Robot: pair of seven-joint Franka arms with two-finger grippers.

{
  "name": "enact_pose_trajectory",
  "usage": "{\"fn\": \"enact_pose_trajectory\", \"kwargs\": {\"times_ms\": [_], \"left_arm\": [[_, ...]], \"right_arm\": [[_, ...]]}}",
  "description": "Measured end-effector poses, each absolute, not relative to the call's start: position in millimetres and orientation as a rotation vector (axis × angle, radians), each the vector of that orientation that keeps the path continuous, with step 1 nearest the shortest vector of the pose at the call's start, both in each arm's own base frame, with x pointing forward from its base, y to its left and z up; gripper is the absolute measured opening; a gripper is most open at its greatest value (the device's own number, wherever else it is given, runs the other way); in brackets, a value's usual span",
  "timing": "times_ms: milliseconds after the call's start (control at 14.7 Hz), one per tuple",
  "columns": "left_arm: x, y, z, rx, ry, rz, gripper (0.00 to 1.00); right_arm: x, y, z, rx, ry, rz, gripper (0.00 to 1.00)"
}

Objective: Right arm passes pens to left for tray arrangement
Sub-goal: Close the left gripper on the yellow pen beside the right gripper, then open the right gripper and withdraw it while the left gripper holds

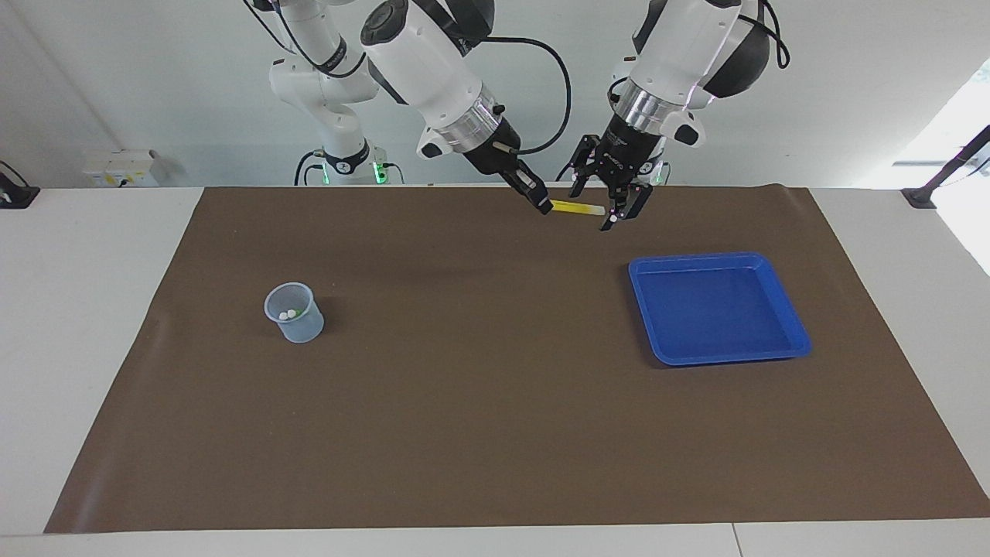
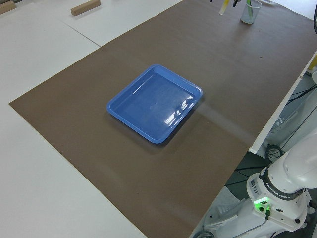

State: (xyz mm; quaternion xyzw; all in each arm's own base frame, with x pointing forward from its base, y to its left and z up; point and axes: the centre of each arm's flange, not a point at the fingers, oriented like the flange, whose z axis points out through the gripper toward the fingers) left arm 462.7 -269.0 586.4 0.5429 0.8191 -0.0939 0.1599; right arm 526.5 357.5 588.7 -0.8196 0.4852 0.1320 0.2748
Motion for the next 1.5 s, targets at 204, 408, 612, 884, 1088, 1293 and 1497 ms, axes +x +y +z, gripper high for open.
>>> {"fn": "enact_pose_trajectory", "kwargs": {"times_ms": [204,408,612,884,1088,1293,1497], "left_arm": [[461.3,-271.2,584.9,1.569,2.331,-0.268,0.83],[460.8,-272.0,584.5,1.576,2.326,-0.267,0.52],[459.3,-274.2,584.2,1.584,2.321,-0.269,0.37],[454.9,-278.5,583.6,1.616,2.3,-0.27,0.19],[454.9,-278.1,583.1,1.619,2.298,-0.27,0.19],[455.0,-278.0,583.1,1.619,2.299,-0.27,0.19],[455.6,-277.2,583.3,1.604,2.307,-0.276,0.19]], "right_arm": [[526.3,357.8,588.7,-2.204,1.304,0.355,0.17],[526.3,357.8,588.7,-2.204,1.304,0.355,0.17],[526.6,357.8,588.7,-2.202,1.304,0.354,0.17],[528.7,356.4,587.5,-2.198,1.308,0.353,0.17],[528.7,356.8,587.2,-2.198,1.308,0.354,0.17],[528.7,356.9,587.1,-2.198,1.308,0.354,0.17],[528.5,357.1,587.0,-2.201,1.307,0.354,0.33]]}}
